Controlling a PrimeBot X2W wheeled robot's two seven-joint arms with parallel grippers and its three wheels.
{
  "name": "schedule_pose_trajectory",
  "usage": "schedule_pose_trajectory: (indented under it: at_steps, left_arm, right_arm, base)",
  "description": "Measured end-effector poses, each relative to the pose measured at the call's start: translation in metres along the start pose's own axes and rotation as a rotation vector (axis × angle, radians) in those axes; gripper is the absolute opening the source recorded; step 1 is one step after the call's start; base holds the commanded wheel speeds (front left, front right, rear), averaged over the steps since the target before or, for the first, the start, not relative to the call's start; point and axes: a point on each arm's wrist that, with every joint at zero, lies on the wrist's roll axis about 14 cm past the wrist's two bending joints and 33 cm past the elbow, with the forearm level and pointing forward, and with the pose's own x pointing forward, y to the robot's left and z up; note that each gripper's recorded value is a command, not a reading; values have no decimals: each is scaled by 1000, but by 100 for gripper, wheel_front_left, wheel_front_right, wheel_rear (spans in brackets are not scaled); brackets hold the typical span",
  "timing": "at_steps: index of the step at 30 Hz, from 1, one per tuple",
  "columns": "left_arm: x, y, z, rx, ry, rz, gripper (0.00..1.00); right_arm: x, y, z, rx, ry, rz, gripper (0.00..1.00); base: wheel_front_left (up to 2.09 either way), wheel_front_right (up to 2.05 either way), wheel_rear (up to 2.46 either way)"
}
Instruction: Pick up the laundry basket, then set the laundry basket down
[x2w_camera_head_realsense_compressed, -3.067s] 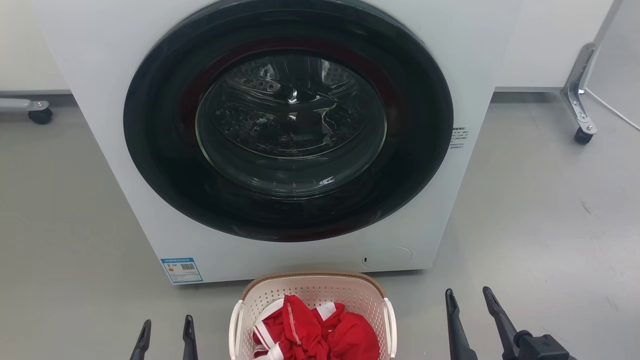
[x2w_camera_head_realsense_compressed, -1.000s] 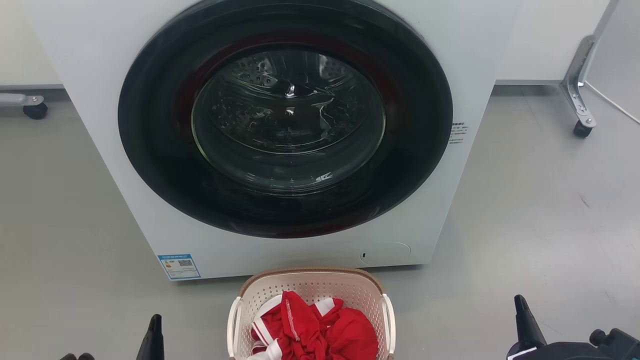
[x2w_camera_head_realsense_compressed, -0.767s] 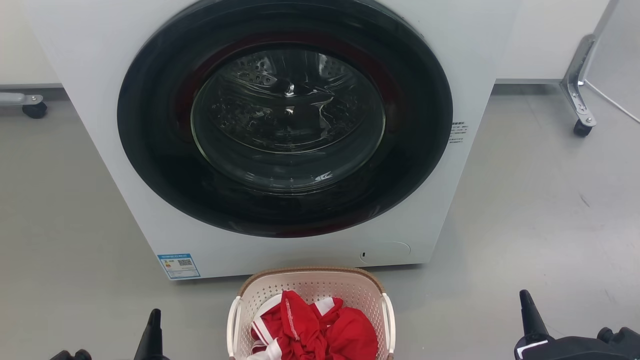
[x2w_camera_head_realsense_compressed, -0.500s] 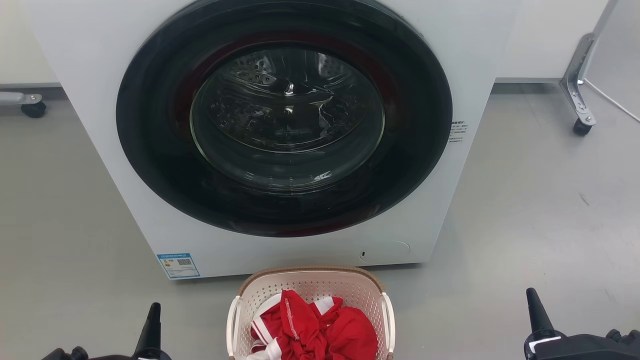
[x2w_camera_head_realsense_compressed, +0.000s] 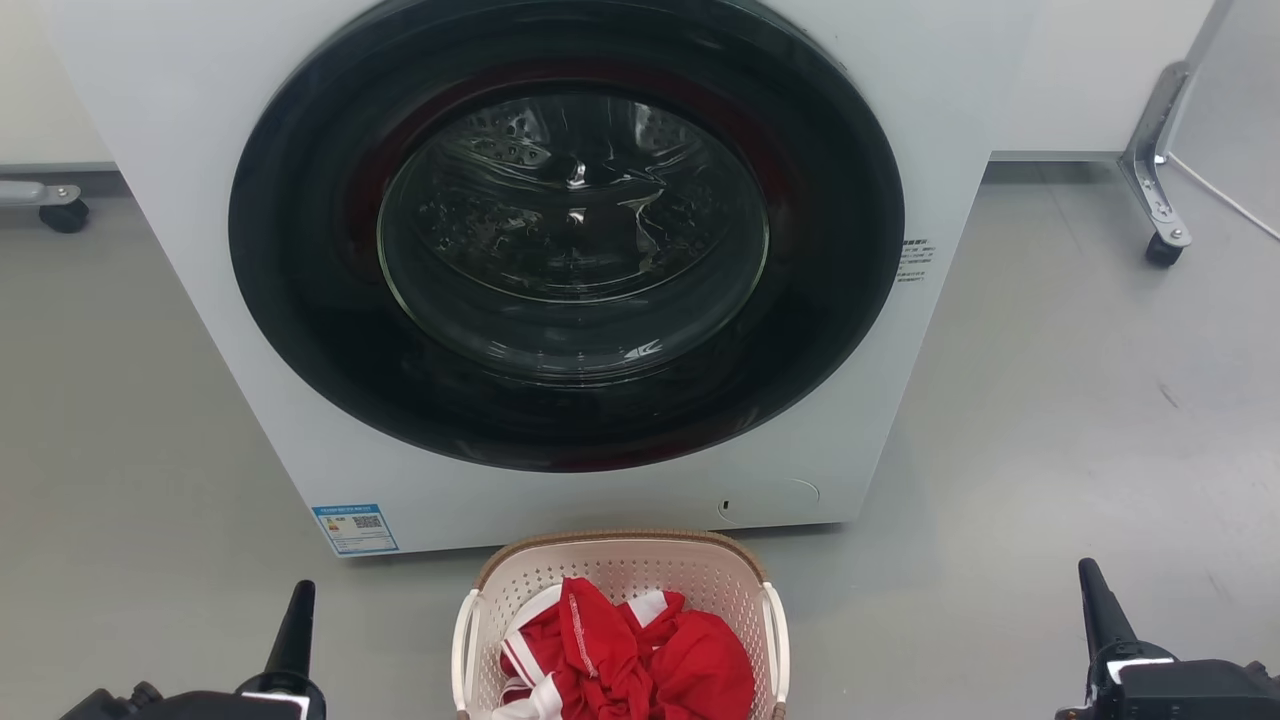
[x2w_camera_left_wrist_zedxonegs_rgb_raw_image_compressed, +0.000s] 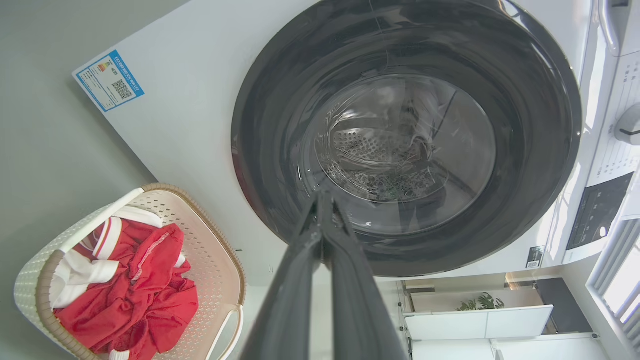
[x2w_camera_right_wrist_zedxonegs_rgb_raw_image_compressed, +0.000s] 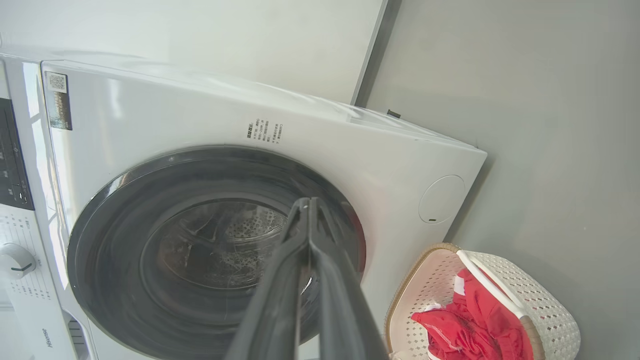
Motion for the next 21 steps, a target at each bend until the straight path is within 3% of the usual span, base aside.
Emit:
schedule_pose_trajectory:
  at_steps: [16,21]
  left_arm:
    - [11,-17,6,-230,1,-78,0]
    - [12,-20,6,-247,1,-88,0]
  right_arm:
    - [3,4,20,250,-39,52,0]
    - [6,8,21,254,-39,64,0]
  base:
    - [0,0,0]
    - [0,0,0]
